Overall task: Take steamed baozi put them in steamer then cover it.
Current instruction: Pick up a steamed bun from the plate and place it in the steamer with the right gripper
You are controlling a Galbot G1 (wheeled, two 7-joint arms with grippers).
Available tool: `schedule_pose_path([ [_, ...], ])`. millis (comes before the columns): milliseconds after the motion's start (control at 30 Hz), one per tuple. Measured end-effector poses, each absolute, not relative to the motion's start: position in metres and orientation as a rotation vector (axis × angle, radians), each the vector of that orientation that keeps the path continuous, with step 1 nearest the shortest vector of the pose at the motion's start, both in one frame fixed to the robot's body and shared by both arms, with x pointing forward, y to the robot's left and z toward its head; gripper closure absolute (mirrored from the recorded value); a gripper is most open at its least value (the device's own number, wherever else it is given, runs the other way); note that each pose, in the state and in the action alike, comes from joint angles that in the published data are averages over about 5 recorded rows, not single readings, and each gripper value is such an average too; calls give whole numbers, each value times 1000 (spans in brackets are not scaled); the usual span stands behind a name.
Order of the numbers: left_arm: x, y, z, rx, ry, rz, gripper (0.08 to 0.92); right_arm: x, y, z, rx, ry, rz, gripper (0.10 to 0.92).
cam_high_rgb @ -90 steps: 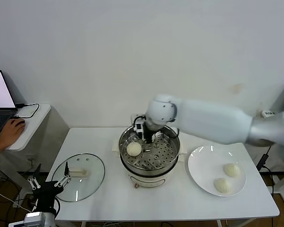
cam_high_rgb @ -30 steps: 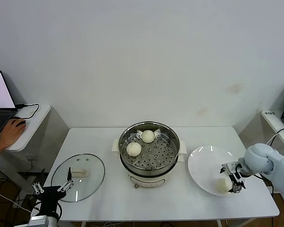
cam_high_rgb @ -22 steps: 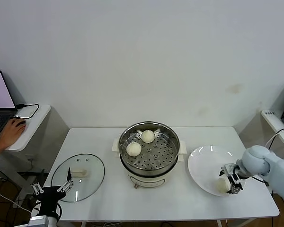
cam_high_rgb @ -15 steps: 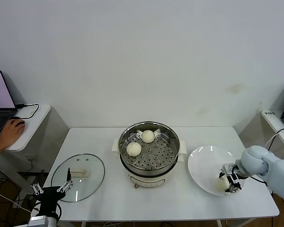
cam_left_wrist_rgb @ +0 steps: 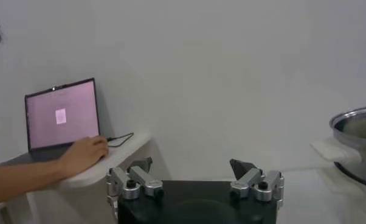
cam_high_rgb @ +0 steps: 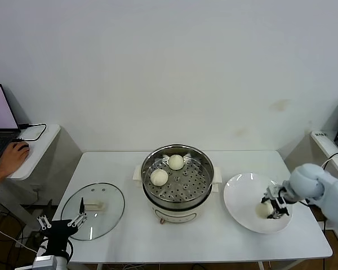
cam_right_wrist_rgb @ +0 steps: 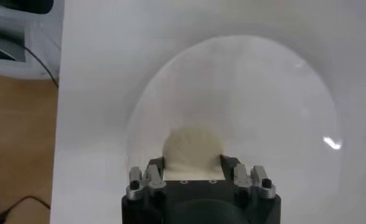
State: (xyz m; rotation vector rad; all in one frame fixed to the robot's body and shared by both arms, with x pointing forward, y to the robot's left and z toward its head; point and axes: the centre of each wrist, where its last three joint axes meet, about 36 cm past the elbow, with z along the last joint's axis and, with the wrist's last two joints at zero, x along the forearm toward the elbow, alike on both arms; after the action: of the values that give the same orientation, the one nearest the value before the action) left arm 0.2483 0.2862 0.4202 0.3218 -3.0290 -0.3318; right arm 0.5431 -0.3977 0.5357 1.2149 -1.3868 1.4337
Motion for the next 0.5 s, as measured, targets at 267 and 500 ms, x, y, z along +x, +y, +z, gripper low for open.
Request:
schedule_pose_path([
  [267, 249, 287, 422, 317, -3034, -334, 177, 571, -372, 620, 1223, -1517, 1516, 435],
  [500, 248, 286, 425, 329, -3039, -325, 177, 588, -308, 680, 1338, -1572, 1643, 430],
])
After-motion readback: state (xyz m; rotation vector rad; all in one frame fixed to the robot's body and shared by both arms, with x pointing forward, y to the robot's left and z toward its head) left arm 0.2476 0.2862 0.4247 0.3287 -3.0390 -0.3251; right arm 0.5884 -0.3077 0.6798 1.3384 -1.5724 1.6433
